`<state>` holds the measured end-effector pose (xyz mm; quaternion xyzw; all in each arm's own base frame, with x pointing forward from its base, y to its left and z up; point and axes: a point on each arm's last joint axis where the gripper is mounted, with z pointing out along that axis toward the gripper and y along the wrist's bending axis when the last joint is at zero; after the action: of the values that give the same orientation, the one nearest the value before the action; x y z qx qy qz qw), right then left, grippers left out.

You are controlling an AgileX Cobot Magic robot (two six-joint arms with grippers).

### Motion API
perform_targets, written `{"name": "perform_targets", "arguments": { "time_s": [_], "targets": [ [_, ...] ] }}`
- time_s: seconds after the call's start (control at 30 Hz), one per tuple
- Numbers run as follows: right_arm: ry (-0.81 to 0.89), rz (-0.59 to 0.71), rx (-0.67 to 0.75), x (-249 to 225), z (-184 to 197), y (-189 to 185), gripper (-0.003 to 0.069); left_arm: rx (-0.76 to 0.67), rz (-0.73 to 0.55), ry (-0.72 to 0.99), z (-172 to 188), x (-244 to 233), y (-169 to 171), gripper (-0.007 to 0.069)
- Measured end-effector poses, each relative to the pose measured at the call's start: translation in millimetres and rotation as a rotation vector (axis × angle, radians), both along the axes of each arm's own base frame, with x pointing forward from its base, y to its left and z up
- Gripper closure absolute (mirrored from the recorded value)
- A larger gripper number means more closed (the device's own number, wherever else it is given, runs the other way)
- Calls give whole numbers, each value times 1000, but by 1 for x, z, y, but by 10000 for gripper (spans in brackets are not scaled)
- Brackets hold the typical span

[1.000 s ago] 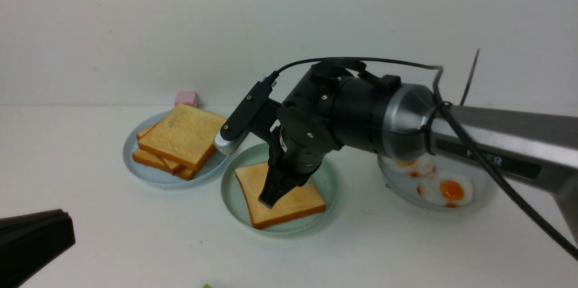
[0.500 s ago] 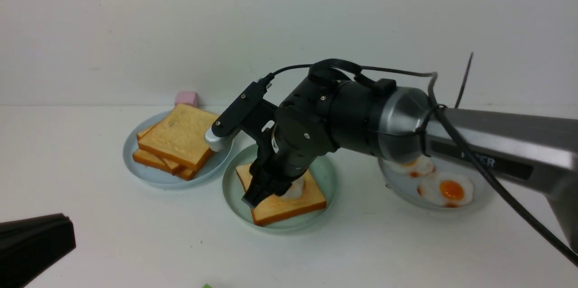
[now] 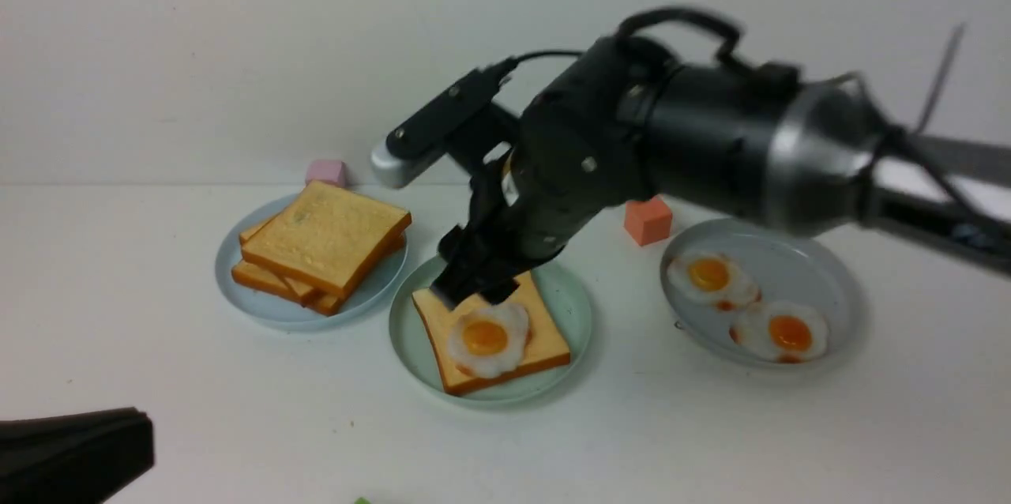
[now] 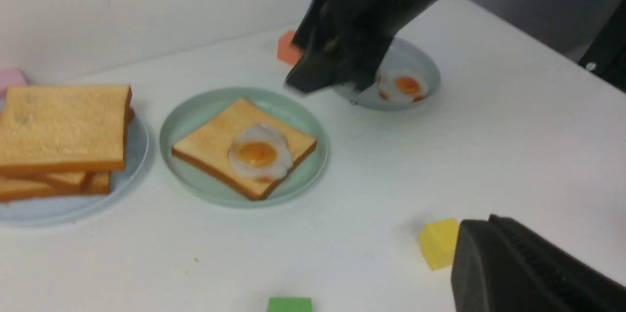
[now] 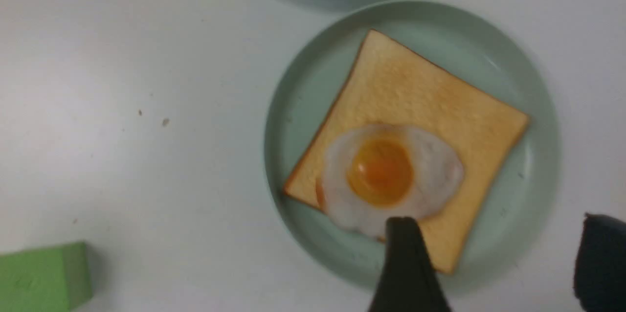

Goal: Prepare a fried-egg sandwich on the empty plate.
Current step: Use the left arm to grab a slice of bread

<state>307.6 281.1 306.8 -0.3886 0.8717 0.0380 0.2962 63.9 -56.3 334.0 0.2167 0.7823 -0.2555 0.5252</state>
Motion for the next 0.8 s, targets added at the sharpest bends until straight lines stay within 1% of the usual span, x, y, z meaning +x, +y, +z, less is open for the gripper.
{"name": "perform_targets", "arguments": {
  "time_s": [0.03,0.07,0.1,0.13,0.17,0.2,0.23,0.27,0.3,0.4,0.43,0.5,0.57,0.63,0.7,0.8],
  "targets": [
    [11,-15,-6,-9,16,-10,286,24,10,30,-3,6,-5,638],
    [5,-15,1,-11,20,-11,296,30,12,36,-4,8,-6,638],
    [38,-50,-14,-27,42,-28,386,82,30,89,-11,21,-16,638],
    [35,-54,-9,-30,48,-31,410,97,34,104,-13,24,-19,638],
    [53,-76,-16,-44,63,-45,494,149,48,148,-18,38,-29,638],
    [66,-96,-17,-56,73,-57,564,190,57,177,-20,49,-39,638],
    [71,-100,-20,-58,74,-59,575,199,58,179,-20,51,-40,638],
    [81,-123,-10,-72,82,-72,639,244,66,195,-20,66,-51,638],
    [90,-139,-8,-79,83,-79,661,273,74,208,-21,77,-58,638],
    [99,-184,28,-108,89,-107,668,312,133,249,-20,112,-70,638],
    [99,-188,32,-111,89,-110,668,323,135,255,-22,116,-71,638],
    [87,-213,71,-135,91,-133,662,332,201,294,-20,153,-65,638],
    [77,-219,93,-145,92,-143,659,338,215,312,-21,168,-63,638],
    [65,-229,132,-161,93,-157,655,341,256,347,-23,198,-53,638],
    [44,-232,176,-175,97,-170,652,344,288,388,-32,226,-46,638],
    [8,-229,240,-192,104,-185,652,383,296,423,-49,258,-47,638]
  ]
}}
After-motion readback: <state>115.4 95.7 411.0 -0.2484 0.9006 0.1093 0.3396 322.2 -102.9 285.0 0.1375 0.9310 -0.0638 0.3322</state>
